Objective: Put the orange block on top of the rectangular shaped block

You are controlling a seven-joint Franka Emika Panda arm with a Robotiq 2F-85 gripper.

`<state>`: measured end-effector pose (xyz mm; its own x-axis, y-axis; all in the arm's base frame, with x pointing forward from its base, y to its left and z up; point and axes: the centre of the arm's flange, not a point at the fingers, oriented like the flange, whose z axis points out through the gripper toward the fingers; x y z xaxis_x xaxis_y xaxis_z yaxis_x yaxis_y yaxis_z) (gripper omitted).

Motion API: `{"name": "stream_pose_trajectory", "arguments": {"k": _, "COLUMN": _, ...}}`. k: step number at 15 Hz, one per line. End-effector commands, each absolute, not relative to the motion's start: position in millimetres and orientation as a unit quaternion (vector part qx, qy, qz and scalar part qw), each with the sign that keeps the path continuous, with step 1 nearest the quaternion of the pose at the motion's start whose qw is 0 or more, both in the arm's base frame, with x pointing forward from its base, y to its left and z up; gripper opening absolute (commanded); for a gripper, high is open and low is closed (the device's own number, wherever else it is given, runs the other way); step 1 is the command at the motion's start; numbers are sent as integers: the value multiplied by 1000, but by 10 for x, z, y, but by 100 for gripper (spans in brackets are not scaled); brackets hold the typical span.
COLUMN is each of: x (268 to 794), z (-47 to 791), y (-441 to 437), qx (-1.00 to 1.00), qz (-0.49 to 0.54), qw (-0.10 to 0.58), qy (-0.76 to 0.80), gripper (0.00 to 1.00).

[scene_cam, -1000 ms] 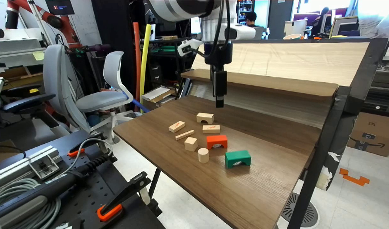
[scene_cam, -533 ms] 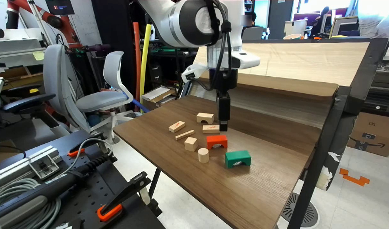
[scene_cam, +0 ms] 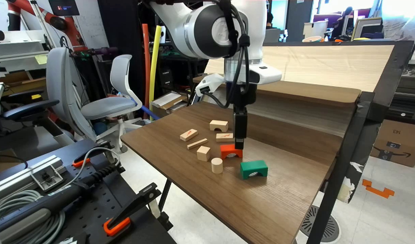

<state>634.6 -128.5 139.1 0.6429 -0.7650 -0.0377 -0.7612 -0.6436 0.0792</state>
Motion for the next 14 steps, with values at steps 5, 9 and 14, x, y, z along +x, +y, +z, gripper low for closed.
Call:
{"name": "stream_pose_trajectory", "arguments": {"k": 5, "x": 6291, "z": 1100, "y": -1302, "qx": 907, "qz": -42, "qw": -2, "qy": -420, "gripper": 100}}
{"name": "stream_pose_trajectory", "arguments": {"k": 9, "x": 6263, "z": 1049, "y": -1301, "qx": 913, "qz": -44, "qw": -2, "qy": -407, "gripper": 100}}
{"name": "stream_pose_trajectory", "arguments": {"k": 14, "x": 6252, "z": 1044, "y": -1306, "qx": 919, "qz": -47, "qw": 0, "qy": -391, "gripper": 51}}
